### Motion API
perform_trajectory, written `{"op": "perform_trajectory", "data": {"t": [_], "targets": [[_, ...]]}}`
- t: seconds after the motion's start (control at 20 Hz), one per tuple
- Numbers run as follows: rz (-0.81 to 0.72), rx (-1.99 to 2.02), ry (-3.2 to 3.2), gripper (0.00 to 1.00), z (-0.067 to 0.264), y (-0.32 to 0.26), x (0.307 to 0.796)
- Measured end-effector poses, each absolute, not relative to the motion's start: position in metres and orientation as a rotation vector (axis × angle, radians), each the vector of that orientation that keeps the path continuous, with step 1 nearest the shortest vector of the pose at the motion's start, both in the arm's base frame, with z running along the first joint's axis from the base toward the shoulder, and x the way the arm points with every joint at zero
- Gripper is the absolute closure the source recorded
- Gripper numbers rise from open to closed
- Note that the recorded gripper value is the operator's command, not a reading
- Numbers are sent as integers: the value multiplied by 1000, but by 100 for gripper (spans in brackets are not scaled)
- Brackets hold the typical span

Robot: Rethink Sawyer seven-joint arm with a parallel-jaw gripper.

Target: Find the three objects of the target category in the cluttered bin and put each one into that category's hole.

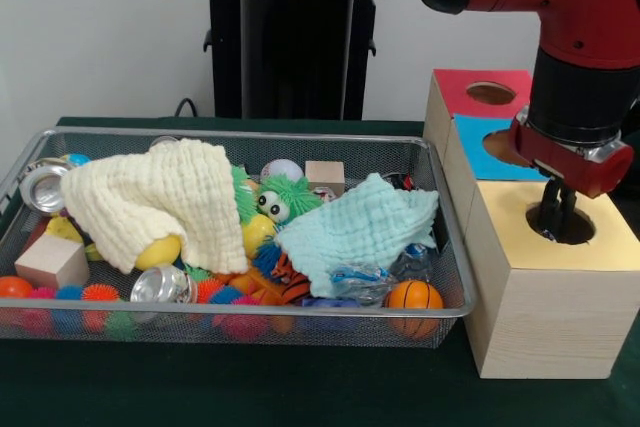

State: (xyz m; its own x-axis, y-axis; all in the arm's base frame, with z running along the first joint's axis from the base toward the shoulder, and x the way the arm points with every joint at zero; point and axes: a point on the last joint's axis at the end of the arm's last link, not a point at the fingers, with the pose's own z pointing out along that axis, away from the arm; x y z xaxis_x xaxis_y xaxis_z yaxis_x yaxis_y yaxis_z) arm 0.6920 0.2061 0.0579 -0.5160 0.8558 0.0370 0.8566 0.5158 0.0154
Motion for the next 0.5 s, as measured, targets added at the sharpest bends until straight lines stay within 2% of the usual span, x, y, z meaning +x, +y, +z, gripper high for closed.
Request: {"op": "perform_trajectory", "data": {"t": [0.5], "targets": [[-76, -1482, -2707, 100, 90, 184, 696]]}}
